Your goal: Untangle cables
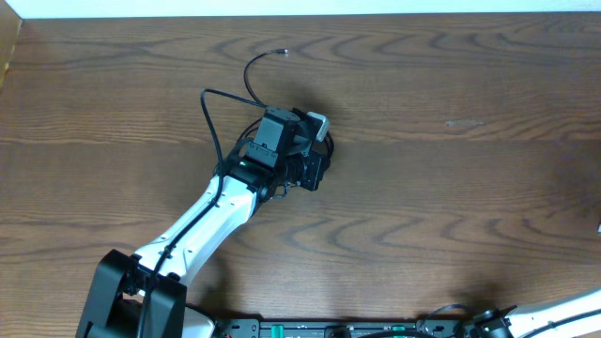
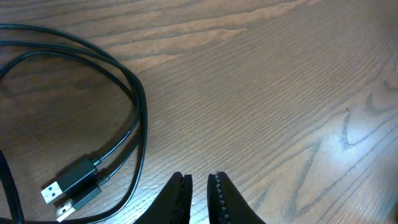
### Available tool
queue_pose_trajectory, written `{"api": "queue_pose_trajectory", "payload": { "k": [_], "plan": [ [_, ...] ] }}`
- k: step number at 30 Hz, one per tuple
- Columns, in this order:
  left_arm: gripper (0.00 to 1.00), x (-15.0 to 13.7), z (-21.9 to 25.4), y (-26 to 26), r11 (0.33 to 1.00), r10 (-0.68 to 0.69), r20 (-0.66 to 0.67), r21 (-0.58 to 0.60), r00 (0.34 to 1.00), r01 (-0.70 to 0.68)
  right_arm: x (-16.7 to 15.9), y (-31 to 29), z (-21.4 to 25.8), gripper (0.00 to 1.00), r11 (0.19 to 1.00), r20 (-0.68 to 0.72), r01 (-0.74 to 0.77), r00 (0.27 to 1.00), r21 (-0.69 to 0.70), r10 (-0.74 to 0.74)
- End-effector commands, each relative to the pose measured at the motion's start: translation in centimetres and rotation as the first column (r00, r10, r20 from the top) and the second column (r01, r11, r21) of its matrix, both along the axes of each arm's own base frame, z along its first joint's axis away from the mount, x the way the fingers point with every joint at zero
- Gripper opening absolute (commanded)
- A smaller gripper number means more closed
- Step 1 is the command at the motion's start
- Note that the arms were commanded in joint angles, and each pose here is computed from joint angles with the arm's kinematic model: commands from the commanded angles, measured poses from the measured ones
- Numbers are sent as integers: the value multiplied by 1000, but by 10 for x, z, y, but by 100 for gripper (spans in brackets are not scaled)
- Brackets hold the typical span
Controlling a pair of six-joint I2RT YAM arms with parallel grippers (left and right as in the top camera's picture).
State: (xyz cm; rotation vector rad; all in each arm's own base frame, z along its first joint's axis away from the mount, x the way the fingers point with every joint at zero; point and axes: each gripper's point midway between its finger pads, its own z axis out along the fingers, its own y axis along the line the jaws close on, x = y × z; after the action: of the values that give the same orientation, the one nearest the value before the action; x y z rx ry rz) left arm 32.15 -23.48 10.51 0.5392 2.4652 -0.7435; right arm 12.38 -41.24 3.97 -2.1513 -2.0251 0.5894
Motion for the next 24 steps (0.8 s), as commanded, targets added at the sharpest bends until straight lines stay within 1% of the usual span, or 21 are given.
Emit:
{"api": "queue_pose_trajectory", "payload": {
  "k": [1, 4, 10, 16, 24],
  "plan": [
    [15, 2, 7, 1, 1000, 1, 28, 2, 1000, -1, -2, 2, 0, 25, 1000, -9, 5, 1000, 6, -5],
    [15, 2, 7, 1, 1000, 1, 28, 2, 1000, -1, -3, 3, 4, 28, 1000, -9, 5, 1000, 5, -4],
    [15, 2, 7, 1, 1000, 1, 28, 3, 1000, -1, -2, 2, 27, 29, 999, 12, 4, 1000, -38, -4],
    [15, 2, 7, 1, 1000, 1, 28, 3, 1000, -1, 2, -1, 66, 31, 992, 60, 4, 998, -125, 4],
    [15, 1, 6, 2, 1000, 0, 22, 6, 1000, 0, 8, 5, 119, 33, 973, 109, -22, 993, -232, 48]
  ]
}}
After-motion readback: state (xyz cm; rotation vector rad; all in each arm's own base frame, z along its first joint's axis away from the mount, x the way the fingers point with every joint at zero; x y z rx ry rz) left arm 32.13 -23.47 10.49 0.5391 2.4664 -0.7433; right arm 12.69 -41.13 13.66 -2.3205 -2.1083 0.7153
